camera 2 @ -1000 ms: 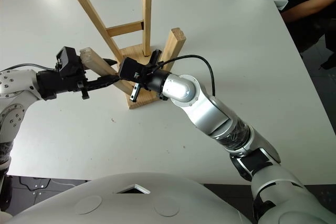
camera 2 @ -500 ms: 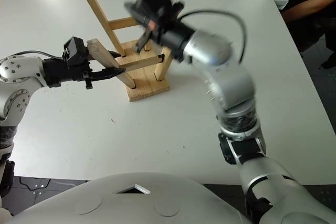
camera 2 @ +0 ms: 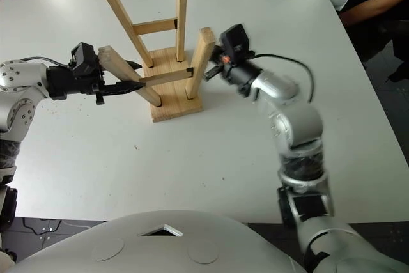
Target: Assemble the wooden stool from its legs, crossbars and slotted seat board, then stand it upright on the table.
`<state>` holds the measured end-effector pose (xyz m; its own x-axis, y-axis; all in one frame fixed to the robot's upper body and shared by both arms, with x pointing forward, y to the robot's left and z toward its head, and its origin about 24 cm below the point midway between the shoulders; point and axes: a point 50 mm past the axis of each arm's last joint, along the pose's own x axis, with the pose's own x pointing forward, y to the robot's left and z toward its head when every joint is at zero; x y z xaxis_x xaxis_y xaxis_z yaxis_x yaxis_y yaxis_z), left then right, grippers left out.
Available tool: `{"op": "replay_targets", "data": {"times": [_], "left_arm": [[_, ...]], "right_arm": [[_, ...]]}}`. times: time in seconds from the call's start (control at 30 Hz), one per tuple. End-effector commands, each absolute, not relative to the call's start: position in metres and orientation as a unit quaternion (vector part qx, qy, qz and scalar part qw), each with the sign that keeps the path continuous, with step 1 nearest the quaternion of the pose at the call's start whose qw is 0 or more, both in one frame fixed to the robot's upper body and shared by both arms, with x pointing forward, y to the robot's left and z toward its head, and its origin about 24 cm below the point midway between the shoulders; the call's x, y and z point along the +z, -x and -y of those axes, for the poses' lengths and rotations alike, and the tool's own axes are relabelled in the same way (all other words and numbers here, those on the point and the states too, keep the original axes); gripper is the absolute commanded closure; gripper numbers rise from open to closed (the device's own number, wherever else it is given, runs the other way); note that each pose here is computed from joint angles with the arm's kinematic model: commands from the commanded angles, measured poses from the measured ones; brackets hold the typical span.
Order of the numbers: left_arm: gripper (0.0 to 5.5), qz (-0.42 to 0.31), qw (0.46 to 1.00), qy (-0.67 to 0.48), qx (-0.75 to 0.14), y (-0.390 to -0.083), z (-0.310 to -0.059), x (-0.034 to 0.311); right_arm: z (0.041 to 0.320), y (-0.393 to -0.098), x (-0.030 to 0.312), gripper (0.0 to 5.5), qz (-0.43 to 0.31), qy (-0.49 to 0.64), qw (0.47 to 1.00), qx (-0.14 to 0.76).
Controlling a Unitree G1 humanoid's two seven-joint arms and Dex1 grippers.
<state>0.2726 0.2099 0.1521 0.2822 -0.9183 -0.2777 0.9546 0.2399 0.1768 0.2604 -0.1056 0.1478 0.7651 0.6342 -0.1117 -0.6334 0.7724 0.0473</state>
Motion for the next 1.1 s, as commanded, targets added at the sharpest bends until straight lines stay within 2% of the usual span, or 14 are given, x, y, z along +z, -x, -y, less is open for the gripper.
{"op": "replay_targets", "data": {"times": [0.03, 0.2, 0.33, 0.43, 0.47, 0.53, 0.63, 0.73, 0.8, 0.93, 1.07, 1.1], "left_arm": [[3.45, -0.14, 0.746, -0.14, -0.636, -0.268, -0.191, 0.11], [3.45, -0.085, 0.758, -0.11, -0.637, -0.267, -0.194, 0.127], [3.45, -0.043, 0.804, -0.104, -0.583, -0.267, -0.211, 0.142], [3.45, -0.056, 0.813, -0.092, -0.572, -0.257, -0.222, 0.147], [3.08, -0.053, 0.818, -0.084, -0.567, -0.255, -0.222, 0.15], [2.88, -0.045, 0.823, -0.069, -0.562, -0.252, -0.221, 0.156], [2.31, -0.038, 0.83, -0.074, -0.551, -0.246, -0.22, 0.16], [2.31, -0.041, 0.825, -0.079, -0.558, -0.238, -0.217, 0.161], [2.31, -0.053, 0.832, -0.088, -0.545, -0.231, -0.225, 0.161], [2.31, -0.067, 0.884, -0.058, -0.458, -0.2, -0.254, 0.16], [2.31, -0.077, 0.908, -0.012, -0.411, -0.18, -0.255, 0.147], [2.5, -0.077, 0.924, 0.0, -0.376, -0.181, -0.258, 0.141]], "right_arm": [[0.049, -0.209, 0.187, 5.5, 0.011, -0.119, 0.82, 0.559], [0.066, -0.217, 0.186, 5.5, 0.007, -0.078, 0.829, 0.554], [0.098, -0.241, 0.186, 5.5, 0.011, -0.044, 0.873, 0.486], [0.122, -0.259, 0.188, 5.5, 0.018, -0.052, 0.896, 0.441], [0.128, -0.264, 0.187, 5.5, 0.018, -0.057, 0.901, 0.429], [0.134, -0.269, 0.185, 5.5, 0.017, -0.058, 0.907, 0.416], [0.133, -0.271, 0.181, 5.5, 0.01, -0.055, 0.904, 0.423], [0.133, -0.266, 0.177, 5.5, 0.008, -0.052, 0.905, 0.423], [0.133, -0.263, 0.175, 5.5, 0.005, -0.049, 0.906, 0.419], [0.144, -0.258, 0.164, 5.5, -0.008, -0.052, 0.93, 0.364], [0.154, -0.244, 0.149, 5.5, -0.024, -0.051, 0.953, 0.299], [0.154, -0.243, 0.147, 5.5, -0.025, -0.047, 0.958, 0.282]]}}
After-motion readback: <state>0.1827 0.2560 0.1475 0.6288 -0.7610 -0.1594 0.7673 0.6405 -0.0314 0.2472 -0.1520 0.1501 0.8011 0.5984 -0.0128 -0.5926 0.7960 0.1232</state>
